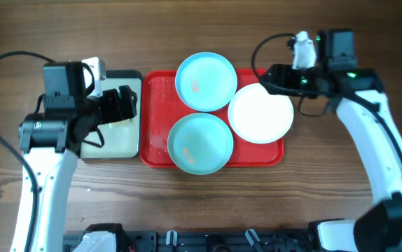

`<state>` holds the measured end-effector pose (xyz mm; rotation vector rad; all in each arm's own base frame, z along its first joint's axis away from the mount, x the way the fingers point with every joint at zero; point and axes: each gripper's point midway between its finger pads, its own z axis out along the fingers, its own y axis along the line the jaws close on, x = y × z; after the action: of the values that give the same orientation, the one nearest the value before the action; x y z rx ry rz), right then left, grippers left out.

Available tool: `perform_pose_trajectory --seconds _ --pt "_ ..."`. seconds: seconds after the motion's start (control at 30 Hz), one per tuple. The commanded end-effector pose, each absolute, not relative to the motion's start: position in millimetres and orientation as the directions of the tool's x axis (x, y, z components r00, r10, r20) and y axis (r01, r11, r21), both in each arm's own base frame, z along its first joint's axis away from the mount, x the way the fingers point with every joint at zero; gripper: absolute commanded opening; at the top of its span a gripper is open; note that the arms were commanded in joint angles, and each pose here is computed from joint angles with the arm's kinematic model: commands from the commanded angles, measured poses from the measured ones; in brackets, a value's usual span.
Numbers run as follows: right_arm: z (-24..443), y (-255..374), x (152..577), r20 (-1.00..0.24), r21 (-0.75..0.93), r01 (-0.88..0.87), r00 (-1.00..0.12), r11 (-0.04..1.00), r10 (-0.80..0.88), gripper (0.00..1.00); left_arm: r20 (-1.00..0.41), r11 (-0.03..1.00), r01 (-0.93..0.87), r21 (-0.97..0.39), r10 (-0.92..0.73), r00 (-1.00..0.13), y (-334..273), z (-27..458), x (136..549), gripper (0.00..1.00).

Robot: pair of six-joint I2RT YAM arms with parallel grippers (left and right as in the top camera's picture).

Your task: Clean dirty plates on tray and stack at the side

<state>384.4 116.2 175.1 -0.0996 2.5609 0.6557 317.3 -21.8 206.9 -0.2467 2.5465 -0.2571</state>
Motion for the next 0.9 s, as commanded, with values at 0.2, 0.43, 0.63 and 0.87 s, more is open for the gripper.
perform_pose_trajectory --seconds 0.2,0.43,0.63,0.87 --pt "145 137 433 -0.577 0.282 -0.227 -0.817 0.932 -0.024 0.62 -0.377 0.945 -0.295 -0.138 -0.326 -0.867 1 147 340 0.61" --pt "87 165 459 -0.596 0.118 -0.248 -0.792 0.962 -0.131 0.57 -0.363 0.945 -0.299 -0.13 -0.326 -0.873 2 130 353 0.56" --pt "58 173 470 -0.598 0.092 -0.277 -0.783 0.956 -0.17 0.31 -0.373 0.946 -0.297 -0.133 -0.326 -0.869 2 131 356 0.55" --pt "43 179 475 -0.601 0.104 -0.285 -0.782 0.953 -0.168 0.25 -0.374 0.946 -0.297 -0.133 -0.326 -0.869 2 131 356 0.52"
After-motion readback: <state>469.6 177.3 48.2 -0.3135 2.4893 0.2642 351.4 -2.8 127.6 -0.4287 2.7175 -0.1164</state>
